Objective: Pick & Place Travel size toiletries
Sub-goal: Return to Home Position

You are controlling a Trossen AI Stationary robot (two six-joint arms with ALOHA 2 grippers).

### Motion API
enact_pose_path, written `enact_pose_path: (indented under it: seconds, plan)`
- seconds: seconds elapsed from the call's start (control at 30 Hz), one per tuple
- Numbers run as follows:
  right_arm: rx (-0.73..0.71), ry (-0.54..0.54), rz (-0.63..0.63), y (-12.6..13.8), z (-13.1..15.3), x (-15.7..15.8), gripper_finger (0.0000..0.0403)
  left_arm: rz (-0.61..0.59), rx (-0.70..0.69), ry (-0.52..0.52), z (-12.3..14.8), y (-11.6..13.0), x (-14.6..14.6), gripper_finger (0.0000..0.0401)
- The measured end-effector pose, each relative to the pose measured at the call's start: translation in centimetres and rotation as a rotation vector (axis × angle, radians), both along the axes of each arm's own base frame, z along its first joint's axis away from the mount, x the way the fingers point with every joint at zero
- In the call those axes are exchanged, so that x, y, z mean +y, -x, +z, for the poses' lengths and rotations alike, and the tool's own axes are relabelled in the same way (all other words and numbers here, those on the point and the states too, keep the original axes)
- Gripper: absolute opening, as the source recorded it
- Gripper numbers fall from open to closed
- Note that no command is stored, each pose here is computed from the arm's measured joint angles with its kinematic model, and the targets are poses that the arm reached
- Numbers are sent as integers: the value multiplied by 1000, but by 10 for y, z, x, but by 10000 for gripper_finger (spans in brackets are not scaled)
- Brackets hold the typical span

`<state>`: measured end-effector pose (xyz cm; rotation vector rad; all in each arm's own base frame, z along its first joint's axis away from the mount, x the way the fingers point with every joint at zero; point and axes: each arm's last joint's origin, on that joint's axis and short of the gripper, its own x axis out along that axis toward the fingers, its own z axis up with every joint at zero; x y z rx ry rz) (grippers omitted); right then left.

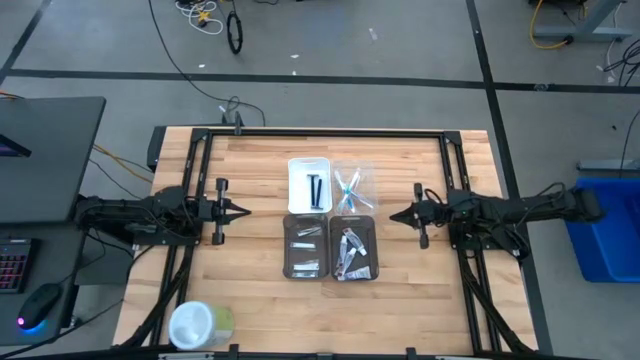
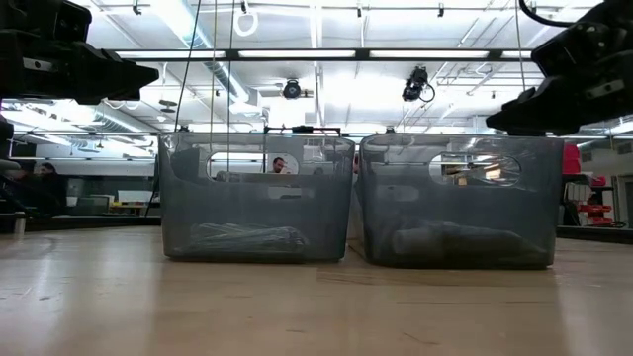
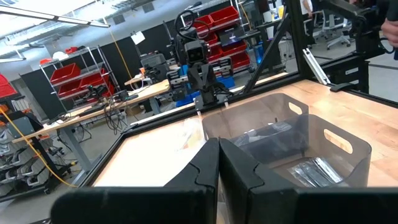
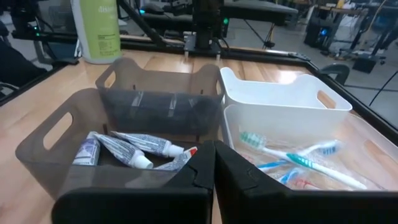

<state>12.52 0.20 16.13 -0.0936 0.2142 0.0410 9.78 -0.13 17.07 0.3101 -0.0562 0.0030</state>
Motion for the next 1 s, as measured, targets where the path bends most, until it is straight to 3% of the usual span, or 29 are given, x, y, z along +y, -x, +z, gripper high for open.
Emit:
enact_pose_path:
  seconds: [0.23,1.0]
  plan:
    - [-34,0,0,8,-10,0,9,0,0,0,0,0,0,16]
    - [-233,-1,-19,28,6,-1,13,0,0,0,0,0,0,16]
